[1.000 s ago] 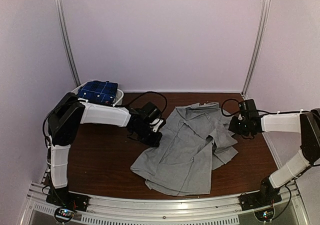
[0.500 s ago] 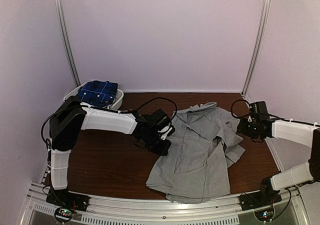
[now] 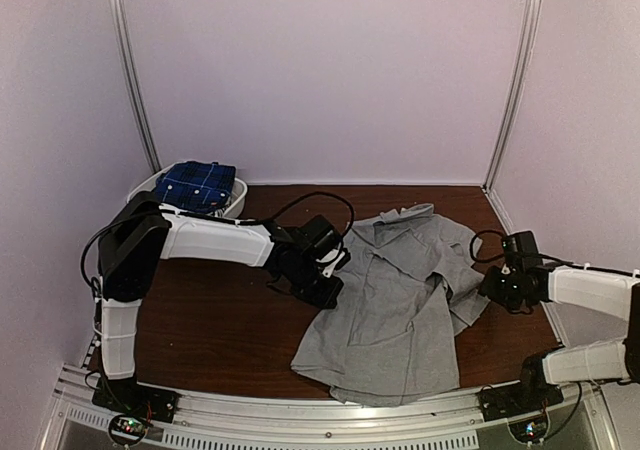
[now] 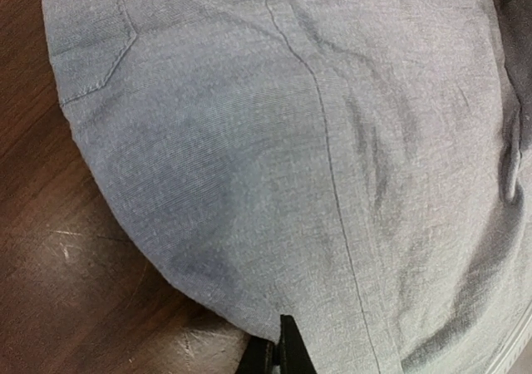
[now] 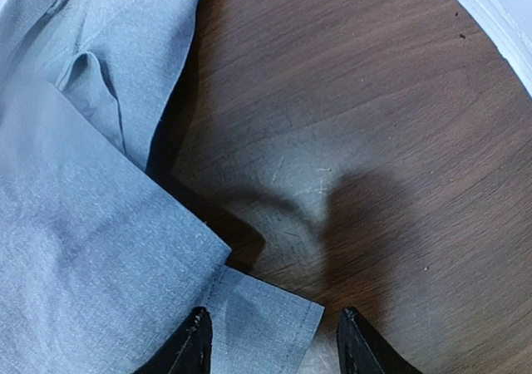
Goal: Fold and stack the long sleeve shirts
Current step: Flatten out the crumpled shirt at the center of the board.
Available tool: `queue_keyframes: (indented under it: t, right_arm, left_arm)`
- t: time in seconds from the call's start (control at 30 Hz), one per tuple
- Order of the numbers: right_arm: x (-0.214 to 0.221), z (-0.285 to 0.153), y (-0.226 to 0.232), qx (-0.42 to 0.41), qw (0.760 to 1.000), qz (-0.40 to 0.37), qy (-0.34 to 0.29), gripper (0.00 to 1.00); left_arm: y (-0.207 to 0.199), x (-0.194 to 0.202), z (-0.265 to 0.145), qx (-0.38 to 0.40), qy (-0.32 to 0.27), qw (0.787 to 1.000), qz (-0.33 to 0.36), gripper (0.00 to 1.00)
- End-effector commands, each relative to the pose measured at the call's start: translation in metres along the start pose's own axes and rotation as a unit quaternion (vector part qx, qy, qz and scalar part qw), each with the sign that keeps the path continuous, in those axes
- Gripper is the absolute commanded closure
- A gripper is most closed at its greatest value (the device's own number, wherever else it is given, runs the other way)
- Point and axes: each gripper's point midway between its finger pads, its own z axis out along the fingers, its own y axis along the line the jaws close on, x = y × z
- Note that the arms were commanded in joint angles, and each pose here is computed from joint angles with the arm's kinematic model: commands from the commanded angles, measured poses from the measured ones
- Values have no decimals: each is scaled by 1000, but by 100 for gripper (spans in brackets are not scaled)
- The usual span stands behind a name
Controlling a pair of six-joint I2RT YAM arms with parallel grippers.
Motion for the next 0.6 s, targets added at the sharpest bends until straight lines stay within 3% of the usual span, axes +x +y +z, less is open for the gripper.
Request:
queue_keyframes:
  t: [0.0, 0.4, 0.47, 0.57]
  right_arm:
    - [12, 9, 0, -8, 1000, 18, 19, 48]
    - [37, 20, 7, -43, 997, 40, 60, 48]
    - [33, 20, 12, -55, 996, 46, 55, 52]
    - [27, 20, 16, -61, 996, 49, 46, 66]
  left_arm:
    - [-10, -25, -20, 11, -44, 999, 3, 98]
    - [-15, -30, -20, 26, -54, 998, 4, 98]
    - [-16, -31, -20, 27, -55, 998, 3, 98]
    - [-18, -32, -19, 31, -55, 998, 4, 98]
